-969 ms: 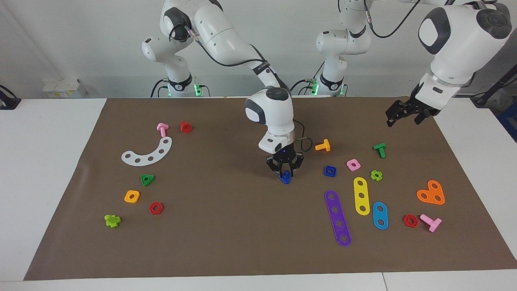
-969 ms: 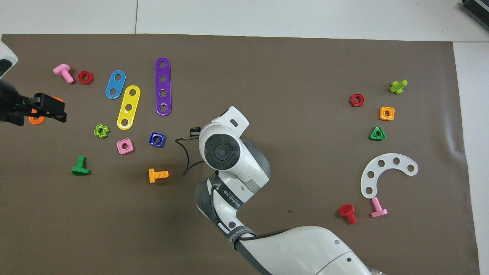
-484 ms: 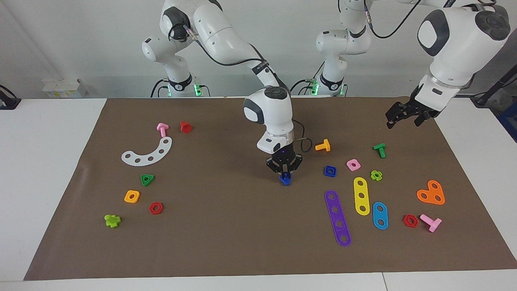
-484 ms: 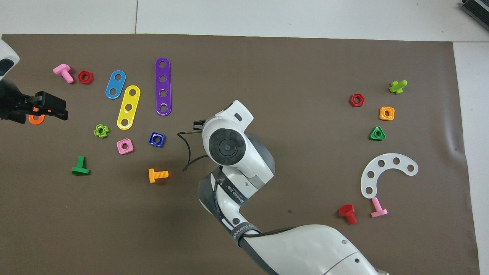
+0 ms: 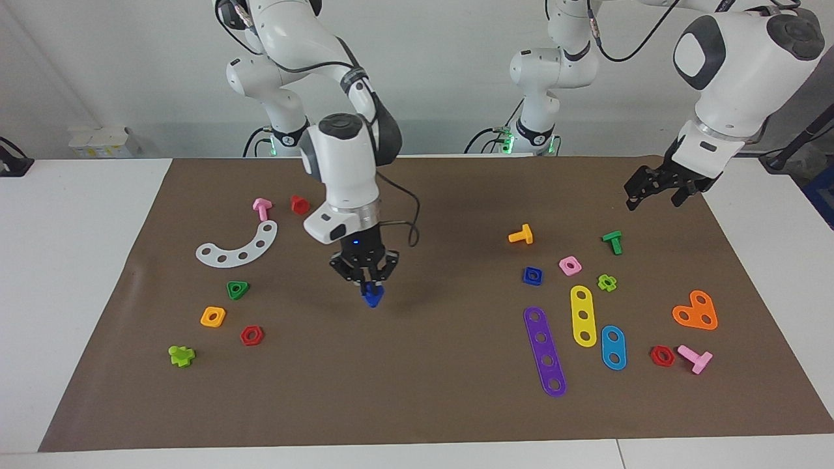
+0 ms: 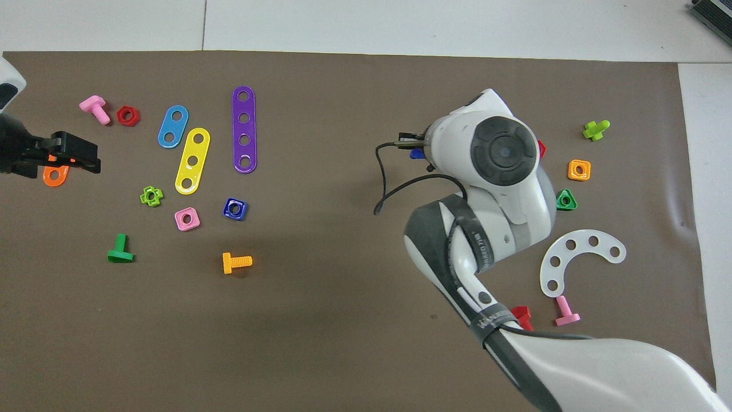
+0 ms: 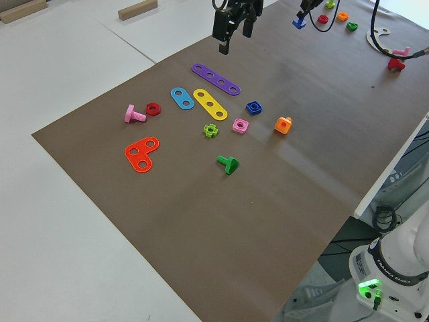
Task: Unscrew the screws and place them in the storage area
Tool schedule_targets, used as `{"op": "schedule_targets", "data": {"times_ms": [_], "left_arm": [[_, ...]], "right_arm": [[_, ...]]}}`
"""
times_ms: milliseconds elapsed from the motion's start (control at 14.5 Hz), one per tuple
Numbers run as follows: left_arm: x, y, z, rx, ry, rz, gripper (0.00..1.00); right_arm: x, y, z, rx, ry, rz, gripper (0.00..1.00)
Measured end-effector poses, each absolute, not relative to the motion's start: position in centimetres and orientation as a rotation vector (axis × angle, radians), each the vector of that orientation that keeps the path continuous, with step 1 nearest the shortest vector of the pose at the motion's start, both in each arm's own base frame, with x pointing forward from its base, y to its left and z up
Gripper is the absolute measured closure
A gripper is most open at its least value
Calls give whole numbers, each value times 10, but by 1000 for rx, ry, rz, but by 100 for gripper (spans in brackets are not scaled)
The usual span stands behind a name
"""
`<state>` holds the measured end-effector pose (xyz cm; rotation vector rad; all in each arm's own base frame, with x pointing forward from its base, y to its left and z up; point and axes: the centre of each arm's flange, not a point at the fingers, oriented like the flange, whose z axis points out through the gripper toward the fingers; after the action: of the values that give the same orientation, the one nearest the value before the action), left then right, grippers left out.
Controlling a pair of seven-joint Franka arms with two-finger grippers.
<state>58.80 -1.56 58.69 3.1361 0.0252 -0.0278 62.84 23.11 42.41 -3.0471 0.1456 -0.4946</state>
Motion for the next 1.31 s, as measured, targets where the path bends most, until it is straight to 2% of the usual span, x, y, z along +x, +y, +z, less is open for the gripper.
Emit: {"op": "schedule_targets", "data": {"times_ms": [277,484,692,969,1314], "left_arm": [[590,-15,588,3136,24,-2,0],[591,-15,589,3136,20,17,0],[592,-12,590,3136,-34,27,0],[591,-4,591,3136,-43,29,0],[591,-8,592,3135,-54,31,0]], "right_arm": [[629,141,386,-3102,135,-446,81],[615,94,353,-3123,105,-436,81],[599,74,334,-3135,76,-415,81],[593,47,330,-3149,34,-399,81],[586,45,321,-3144,36,-421,81]]}}
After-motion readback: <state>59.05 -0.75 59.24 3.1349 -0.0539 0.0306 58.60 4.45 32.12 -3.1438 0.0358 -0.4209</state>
